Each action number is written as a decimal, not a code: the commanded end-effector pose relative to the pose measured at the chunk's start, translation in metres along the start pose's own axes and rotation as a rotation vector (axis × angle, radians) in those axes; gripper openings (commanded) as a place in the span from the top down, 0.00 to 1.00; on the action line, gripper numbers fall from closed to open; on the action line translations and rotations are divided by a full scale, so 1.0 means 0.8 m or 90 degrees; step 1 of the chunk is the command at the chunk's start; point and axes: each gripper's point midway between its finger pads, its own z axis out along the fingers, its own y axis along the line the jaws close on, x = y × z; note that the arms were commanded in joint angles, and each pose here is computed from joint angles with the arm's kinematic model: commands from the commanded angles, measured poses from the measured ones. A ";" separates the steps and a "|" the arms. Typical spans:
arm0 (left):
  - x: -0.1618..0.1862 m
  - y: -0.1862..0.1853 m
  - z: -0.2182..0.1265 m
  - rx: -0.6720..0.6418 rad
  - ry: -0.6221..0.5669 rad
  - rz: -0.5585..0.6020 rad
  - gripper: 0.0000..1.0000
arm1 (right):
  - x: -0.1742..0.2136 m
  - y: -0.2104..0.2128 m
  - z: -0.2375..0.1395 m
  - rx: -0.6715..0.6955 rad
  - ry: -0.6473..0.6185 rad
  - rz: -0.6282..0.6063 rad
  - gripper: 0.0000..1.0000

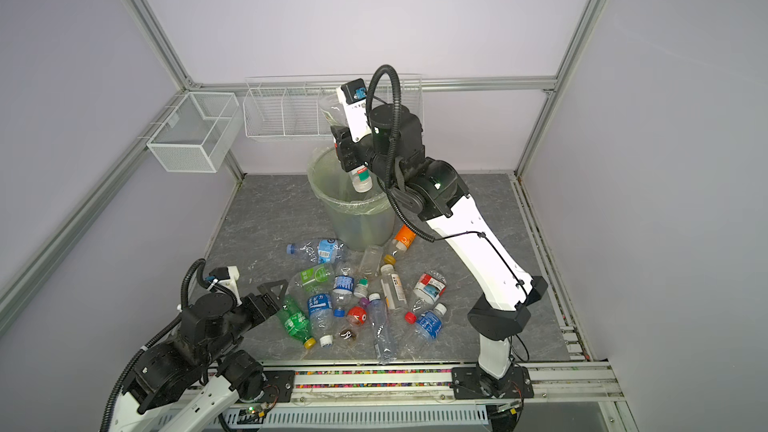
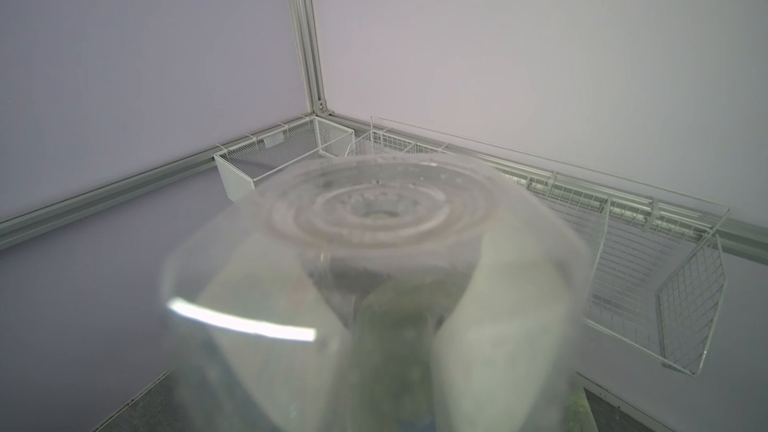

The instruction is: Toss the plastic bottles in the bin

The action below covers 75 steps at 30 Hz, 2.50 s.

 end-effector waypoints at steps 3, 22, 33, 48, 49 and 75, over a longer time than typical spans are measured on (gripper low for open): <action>0.006 0.017 -0.004 -0.027 0.004 -0.008 0.05 | 0.018 -0.022 0.013 -0.001 0.032 0.058 0.93; 0.007 0.019 -0.010 -0.023 0.005 -0.018 0.06 | 0.135 -0.099 0.141 0.090 0.140 0.162 0.09; 0.009 0.012 -0.001 -0.011 0.008 -0.020 0.06 | 0.091 -0.096 0.065 0.077 0.106 0.121 0.12; 0.010 0.011 0.002 -0.016 0.016 -0.019 0.06 | 0.083 -0.093 -0.031 0.072 0.079 0.165 0.12; 0.009 0.011 0.002 -0.019 0.015 -0.017 0.06 | 0.084 -0.095 -0.041 0.075 0.074 0.169 0.12; -0.008 -0.024 0.024 -0.025 0.028 0.021 0.06 | 0.258 -0.142 -0.208 0.225 0.178 0.197 0.12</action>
